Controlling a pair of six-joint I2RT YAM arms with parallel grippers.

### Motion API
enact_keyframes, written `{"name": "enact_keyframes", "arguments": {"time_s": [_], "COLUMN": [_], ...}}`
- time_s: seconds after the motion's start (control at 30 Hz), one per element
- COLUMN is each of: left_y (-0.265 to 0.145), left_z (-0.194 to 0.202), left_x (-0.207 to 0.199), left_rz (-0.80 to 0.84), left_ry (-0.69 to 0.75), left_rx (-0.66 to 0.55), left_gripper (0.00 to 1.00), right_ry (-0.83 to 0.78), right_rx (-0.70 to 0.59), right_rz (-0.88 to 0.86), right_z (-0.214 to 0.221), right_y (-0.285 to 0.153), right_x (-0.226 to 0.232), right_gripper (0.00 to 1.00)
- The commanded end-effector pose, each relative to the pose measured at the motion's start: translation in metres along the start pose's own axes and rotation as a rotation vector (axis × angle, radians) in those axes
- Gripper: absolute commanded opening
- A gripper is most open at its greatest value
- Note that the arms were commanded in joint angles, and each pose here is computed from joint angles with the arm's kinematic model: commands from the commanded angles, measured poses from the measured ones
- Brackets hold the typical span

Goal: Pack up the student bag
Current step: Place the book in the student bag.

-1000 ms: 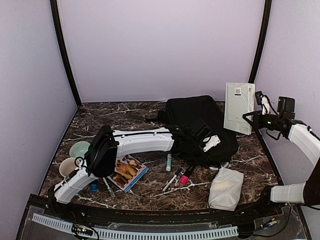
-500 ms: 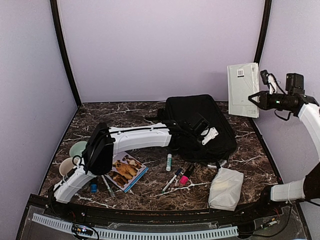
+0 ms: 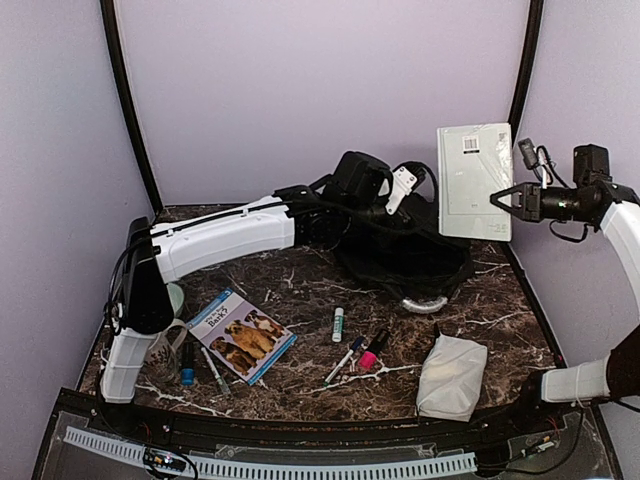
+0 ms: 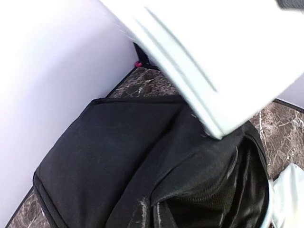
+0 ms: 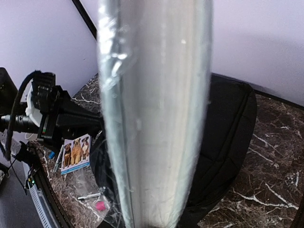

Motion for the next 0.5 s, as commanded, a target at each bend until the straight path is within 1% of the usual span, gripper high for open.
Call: {"name": "enact_keyframes", "arguments": {"time_s": [0.0,0.17,0.27,0.47], "left_y": [-0.036,-0.031,-0.025,-0.014], "left_z": [-0.055,-0.048,-0.042,-0.035], "left_x": [0.030,0.038,0.042,0.055], "left_rz": [-0.083,-0.080,-0.075,-0.046], "left_ry": [-0.140,-0.217,-0.254,-0.374], "left_rx": [-0.206,-0.229,-0.244,-0.282], "left_gripper": [0.00,0.00,0.00,0.00], "right_ry": [-0.136,-0.157,-0.143,-0.176], "right_rx": [-0.043,0.025,0.063,0.173], "right_rz": [-0.167,-0.231,-0.284,-0.321], "right_z": [-0.011,0.018,0.030,0.037], "right_y": [-0.014,-0.015,-0.013,-0.011], "right_x": [0.040,0.054,0.062,0.074], "right_gripper": [0.00,0.00,0.00,0.00]}}
Point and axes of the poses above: each gripper's point midway between its finger pads, its own y axis out along the fingers, its own x axis along the line the jaws close on, z = x × y, the point moved 3 cm from there along -y, back along the fingers, and after that the axes turned 3 degrees about -y, right-handed, at the moved point
